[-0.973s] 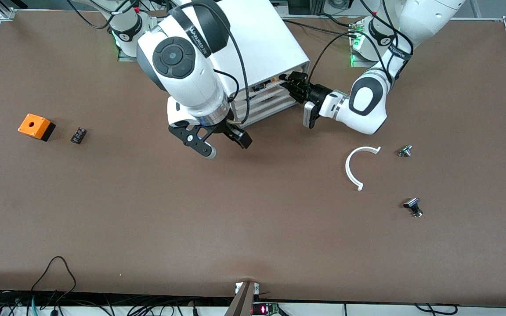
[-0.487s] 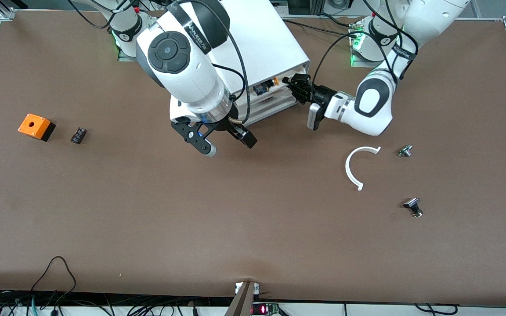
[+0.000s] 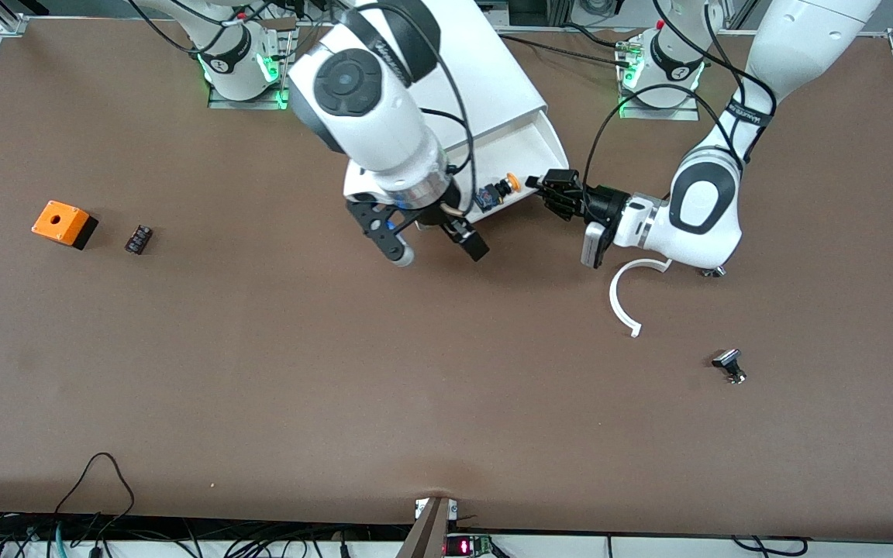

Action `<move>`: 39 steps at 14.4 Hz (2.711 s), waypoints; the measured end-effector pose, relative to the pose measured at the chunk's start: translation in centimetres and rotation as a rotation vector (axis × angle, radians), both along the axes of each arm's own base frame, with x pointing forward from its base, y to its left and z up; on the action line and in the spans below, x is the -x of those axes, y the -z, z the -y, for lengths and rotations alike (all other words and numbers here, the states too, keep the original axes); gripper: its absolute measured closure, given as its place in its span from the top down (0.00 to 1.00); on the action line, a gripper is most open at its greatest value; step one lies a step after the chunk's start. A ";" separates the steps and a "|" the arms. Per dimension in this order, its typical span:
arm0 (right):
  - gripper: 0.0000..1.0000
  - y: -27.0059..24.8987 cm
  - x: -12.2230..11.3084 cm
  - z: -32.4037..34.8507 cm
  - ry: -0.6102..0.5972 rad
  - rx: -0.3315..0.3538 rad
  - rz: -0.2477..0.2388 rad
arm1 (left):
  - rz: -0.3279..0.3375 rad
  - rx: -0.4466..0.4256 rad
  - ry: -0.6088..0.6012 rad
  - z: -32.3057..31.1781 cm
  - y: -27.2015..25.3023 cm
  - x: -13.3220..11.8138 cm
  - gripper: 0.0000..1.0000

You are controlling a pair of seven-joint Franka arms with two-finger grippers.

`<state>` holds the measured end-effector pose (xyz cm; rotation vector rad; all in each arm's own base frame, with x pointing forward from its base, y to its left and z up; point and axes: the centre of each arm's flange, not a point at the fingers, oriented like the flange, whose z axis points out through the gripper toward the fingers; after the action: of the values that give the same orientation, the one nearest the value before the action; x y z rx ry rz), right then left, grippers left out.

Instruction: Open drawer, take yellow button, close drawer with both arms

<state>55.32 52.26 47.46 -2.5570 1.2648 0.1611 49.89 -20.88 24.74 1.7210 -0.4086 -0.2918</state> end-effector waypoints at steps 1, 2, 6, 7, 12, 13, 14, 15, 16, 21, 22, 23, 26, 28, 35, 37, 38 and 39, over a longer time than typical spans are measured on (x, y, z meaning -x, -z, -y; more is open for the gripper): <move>1.00 1.2 0.8 -1.3 0.013 0.004 -0.017 | -0.001 -0.008 -0.015 -0.2 0.0 -0.7 0.16; 1.00 2.3 1.6 -2.4 0.023 0.011 -0.035 | 0.000 -0.016 -0.029 -0.5 -0.1 -1.3 0.26; 1.00 4.8 4.1 -5.2 0.044 0.035 -0.080 | -0.016 -0.069 -0.048 -1.9 -1.6 -3.2 0.64; 1.00 5.3 4.5 -5.7 0.044 0.040 -0.087 | -0.017 -0.099 -0.040 -2.2 -2.1 -3.7 0.73; 1.00 6.9 6.1 -6.8 0.033 0.081 -0.127 | -0.019 -0.277 0.015 -3.9 -4.2 -4.4 1.00; 1.00 7.0 6.4 -6.9 0.029 0.089 -0.134 | -0.026 -0.320 0.019 -4.2 -4.8 -4.5 1.00; 1.00 7.1 6.7 -7.0 0.024 0.097 -0.140 | -0.034 -0.372 0.023 -4.5 -5.4 -4.6 1.00; 0.99 7.2 7.0 -7.1 0.019 0.104 -0.145 | -0.033 -0.427 0.027 -5.0 -6.2 -4.7 1.00; 0.96 7.3 7.3 -7.3 0.014 0.111 -0.151 | -0.027 -0.476 0.027 -5.5 -7.1 -4.8 1.00; 0.74 7.4 7.8 -7.4 0.006 0.124 -0.154 | -0.066 -0.693 0.004 -8.8 -11.5 -4.7 1.00; 0.64 7.4 7.8 -7.4 0.006 0.125 -0.154 | -0.074 -0.752 0.009 -9.5 -12.4 -4.7 1.00; 0.64 7.4 7.7 -7.4 0.006 0.125 -0.153 | -0.090 -0.811 0.003 -9.9 -13.4 -4.9 1.00; 0.36 7.4 7.7 -7.4 0.005 0.125 -0.153 | -0.135 -0.992 -0.056 -10.7 -16.9 -5.8 1.00; 0.33 7.4 7.8 -7.4 0.003 0.132 -0.157 | -0.154 -1.057 -0.092 -10.7 -18.0 -6.1 1.00; 0.33 4.4 5.3 -4.6 0.032 0.137 -0.145 | -0.178 -1.077 -0.099 -10.6 -18.8 -6.0 0.99; 0.33 2.2 3.4 -2.4 0.039 0.118 -0.123 | -0.189 -1.082 -0.099 -10.5 -19.6 -6.1 1.00; 0.33 1.1 2.2 -1.0 0.033 0.107 -0.108 | -0.196 -1.087 -0.104 -10.5 -19.8 -6.1 1.00; 0.33 -0.1 1.1 0.5 0.011 0.098 -0.089 | -0.203 -1.091 -0.110 -10.4 -20.0 -6.1 1.00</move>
<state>54.18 51.79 47.53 -2.6517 1.3505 0.2183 55.97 -10.44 44.70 2.7246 0.0393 -0.6824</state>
